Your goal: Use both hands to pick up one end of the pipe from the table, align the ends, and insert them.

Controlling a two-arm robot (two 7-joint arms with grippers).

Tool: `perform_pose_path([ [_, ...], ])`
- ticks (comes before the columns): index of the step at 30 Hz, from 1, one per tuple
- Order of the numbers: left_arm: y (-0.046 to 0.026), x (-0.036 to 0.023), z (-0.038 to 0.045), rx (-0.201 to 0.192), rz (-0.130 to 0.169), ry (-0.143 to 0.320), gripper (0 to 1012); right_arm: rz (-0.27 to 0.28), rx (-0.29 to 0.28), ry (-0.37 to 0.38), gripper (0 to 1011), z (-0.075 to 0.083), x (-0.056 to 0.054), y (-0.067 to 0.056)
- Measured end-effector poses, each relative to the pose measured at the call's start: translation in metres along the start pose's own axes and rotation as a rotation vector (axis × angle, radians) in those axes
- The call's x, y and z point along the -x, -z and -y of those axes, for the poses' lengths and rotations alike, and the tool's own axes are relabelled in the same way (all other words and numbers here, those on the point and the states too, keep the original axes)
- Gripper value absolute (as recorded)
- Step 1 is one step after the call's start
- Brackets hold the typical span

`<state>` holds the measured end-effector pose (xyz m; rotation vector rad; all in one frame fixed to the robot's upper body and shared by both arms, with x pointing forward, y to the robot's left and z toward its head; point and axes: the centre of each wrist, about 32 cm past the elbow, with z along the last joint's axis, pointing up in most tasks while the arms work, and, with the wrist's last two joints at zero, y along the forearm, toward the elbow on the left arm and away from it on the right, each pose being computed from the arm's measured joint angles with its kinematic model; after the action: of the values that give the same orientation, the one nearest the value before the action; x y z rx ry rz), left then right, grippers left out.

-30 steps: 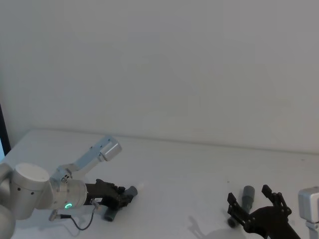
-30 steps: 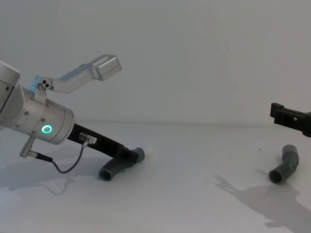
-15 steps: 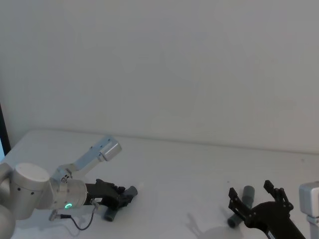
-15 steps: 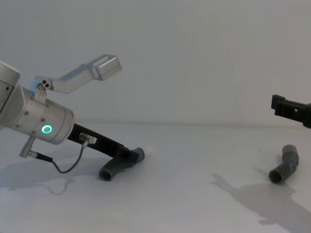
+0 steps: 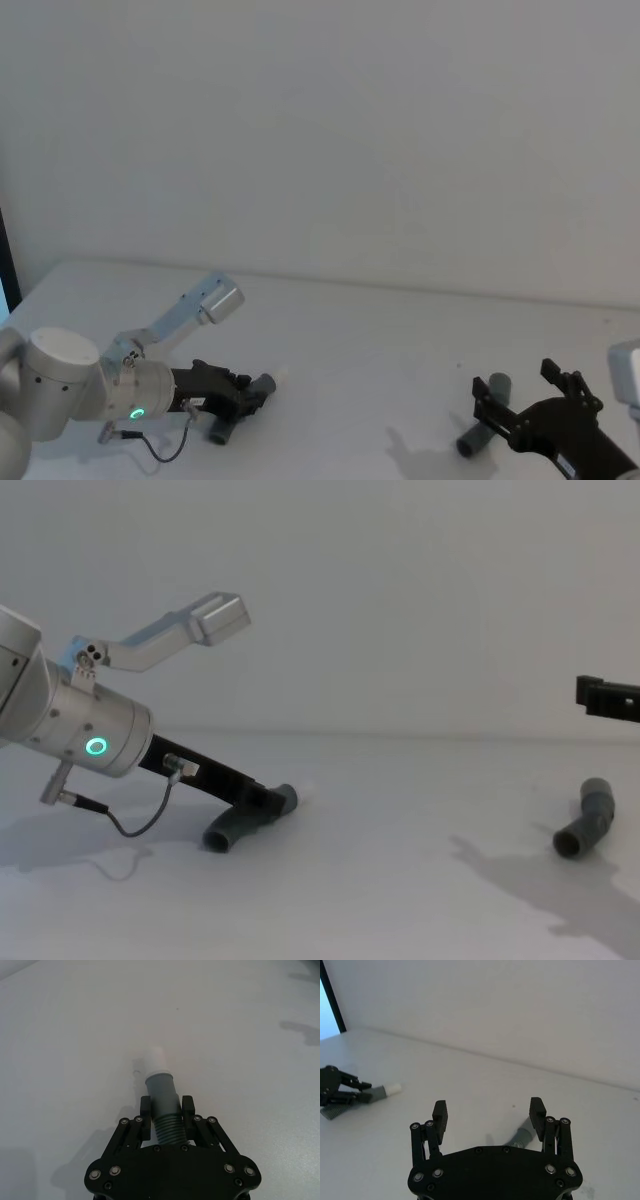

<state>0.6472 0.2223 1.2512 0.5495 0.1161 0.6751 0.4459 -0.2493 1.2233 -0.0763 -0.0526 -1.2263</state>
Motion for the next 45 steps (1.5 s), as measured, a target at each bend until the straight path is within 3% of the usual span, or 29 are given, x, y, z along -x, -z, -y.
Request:
perform_pose_path([
  [15, 0.0000, 0.0000, 0.0000, 0.000, 0.000, 0.000, 330, -0.024, 0.155, -0.034, 1001, -0.010, -0.025, -0.023],
  [33, 0.0000, 0.0000, 0.0000, 0.000, 0.000, 0.000, 330, -0.052, 0.257, -0.025, 1001, -0.040, -0.024, -0.028],
  [45, 0.0000, 0.0000, 0.0000, 0.000, 0.000, 0.000, 330, -0.035, 0.282, 0.067, 1001, -0.060, -0.017, -0.022],
])
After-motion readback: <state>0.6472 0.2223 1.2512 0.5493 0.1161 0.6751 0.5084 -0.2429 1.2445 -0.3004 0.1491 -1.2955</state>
